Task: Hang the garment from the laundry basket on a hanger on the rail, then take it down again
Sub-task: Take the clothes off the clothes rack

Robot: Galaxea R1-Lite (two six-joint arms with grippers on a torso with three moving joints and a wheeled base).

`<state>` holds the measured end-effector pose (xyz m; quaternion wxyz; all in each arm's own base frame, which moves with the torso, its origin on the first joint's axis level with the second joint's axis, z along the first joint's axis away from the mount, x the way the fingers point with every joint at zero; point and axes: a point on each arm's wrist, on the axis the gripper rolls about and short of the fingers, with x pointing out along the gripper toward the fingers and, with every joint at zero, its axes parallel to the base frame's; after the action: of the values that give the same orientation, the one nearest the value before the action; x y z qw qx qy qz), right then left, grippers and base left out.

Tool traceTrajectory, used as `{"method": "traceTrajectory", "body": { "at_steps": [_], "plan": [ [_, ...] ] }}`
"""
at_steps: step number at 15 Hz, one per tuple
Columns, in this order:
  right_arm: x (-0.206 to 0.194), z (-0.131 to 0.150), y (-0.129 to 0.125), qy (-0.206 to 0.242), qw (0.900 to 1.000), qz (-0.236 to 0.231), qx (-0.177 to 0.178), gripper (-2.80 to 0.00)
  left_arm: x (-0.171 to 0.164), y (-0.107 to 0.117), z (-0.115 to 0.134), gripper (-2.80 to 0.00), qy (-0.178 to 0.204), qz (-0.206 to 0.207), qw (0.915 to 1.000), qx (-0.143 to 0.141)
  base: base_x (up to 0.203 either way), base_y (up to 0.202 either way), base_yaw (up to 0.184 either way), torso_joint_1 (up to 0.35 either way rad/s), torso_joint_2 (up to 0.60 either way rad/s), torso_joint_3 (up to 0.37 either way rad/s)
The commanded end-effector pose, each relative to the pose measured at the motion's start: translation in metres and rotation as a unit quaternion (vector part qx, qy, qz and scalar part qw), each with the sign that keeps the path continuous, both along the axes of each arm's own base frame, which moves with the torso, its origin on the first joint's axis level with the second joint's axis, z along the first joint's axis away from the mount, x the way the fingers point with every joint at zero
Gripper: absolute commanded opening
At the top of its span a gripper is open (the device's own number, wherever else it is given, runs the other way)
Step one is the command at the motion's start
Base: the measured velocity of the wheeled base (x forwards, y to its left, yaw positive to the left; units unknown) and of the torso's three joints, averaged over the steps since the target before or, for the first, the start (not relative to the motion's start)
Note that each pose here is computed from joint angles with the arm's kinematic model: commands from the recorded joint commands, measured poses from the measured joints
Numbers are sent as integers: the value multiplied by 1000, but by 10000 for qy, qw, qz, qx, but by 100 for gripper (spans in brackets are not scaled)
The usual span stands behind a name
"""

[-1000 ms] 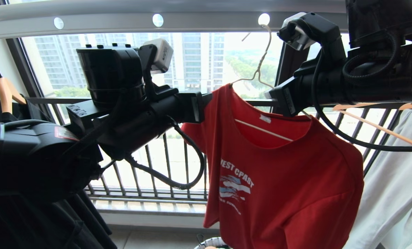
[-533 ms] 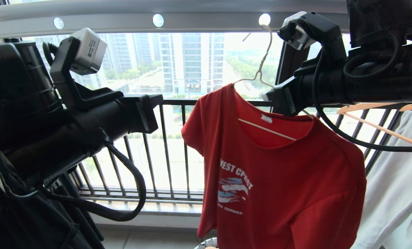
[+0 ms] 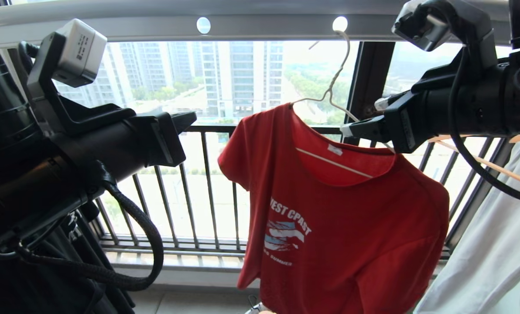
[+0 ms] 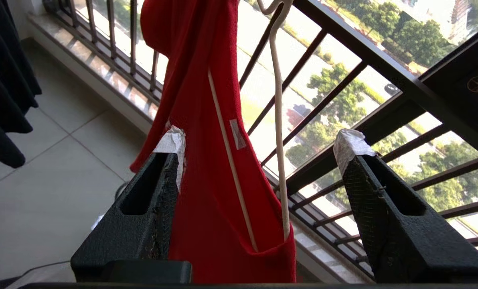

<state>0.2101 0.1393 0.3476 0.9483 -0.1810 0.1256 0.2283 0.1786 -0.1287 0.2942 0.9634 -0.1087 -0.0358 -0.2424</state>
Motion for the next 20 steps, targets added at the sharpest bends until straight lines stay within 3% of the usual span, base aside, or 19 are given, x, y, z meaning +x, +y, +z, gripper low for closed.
{"method": "traceTrajectory", "body": {
  "at_steps": [1,3,4,7,11,14,16,20],
  "plan": [
    [-45,22,-29,-272,9994,26,202,0,-10,7,1,-280,-9,-4,10000,3,0,0,0,0,0,0],
    [-77,28,-51,-364,9989,28,292,0,-24,17,-1,-280,46,-28,10000,45,0,0,0,0,0,0],
    [-92,27,-61,-403,9986,20,328,-280,-32,23,-7,-280,111,-67,9999,96,0,0,0,0,0,0],
    [-146,20,-102,-603,9970,-114,472,-280,-64,48,-15,-280,29,-126,9999,39,0,0,0,0,0,0],
    [-208,-13,-142,-759,9922,-826,545,-280,-89,90,-23,-280,-186,837,9963,-63,0,0,0,0,0,0],
    [-248,-33,-154,-1041,9826,-1411,617,-280,-119,117,-21,-280,-608,1806,9814,-217,0,0,0,0,0,0],
    [-271,-41,-157,-1199,9763,-1678,654,-280,-145,126,-23,-280,-749,2130,9739,-241,0,0,0,0,0,0],
    [-306,-59,-160,-1377,9641,-2163,682,-280,-186,132,-46,-280,-511,2488,9671,-133,0,0,0,0,0,0]
  ]
}}
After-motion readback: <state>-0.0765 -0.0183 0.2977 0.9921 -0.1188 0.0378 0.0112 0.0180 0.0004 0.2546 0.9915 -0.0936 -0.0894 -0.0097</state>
